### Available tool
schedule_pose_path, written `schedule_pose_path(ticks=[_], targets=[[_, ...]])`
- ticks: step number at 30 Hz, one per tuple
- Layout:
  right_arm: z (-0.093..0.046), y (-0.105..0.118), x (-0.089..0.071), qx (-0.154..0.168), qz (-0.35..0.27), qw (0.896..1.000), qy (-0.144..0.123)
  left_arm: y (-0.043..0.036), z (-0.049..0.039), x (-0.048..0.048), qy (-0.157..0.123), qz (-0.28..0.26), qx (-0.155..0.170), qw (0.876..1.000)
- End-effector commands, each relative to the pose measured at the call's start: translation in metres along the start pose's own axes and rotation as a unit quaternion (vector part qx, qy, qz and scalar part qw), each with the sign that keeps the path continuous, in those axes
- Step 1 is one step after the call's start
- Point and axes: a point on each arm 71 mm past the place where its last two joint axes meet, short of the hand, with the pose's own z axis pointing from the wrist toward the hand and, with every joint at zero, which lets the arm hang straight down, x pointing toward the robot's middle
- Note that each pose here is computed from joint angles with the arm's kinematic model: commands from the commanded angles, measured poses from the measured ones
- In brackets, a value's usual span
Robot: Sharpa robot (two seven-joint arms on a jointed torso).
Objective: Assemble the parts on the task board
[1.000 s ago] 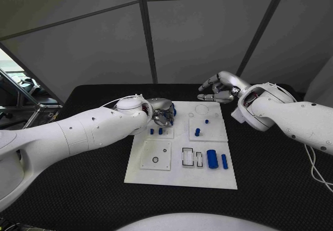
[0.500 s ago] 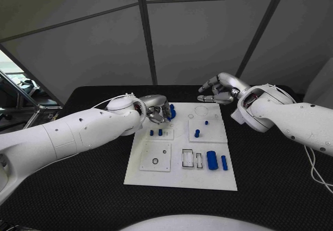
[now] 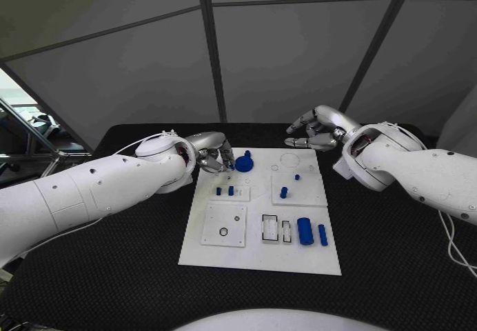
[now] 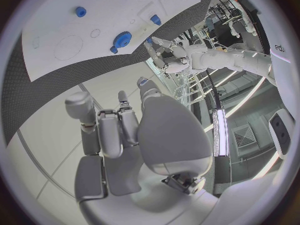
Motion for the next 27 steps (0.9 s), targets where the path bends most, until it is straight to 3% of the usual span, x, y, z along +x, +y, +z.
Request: schedule_pose_path(ticks=[1,11,27], targets=[[0.000,0.001,-0.001,-0.005,-0.001,1.000,0.001,0.0049,-0.0021,0.0008,0.014,-0.008,-0.015,1.000],[0.000,0.002,-0.001,-0.006,-0.001,1.000,0.001,0.0139,-0.0040,0.0099,0.031,-0.011,-0.029,0.999],[0.000,0.003,0.000,-0.007,-0.001,1.000,0.001,0.0162,-0.0019,0.0190,0.044,-0.014,-0.034,0.998]])
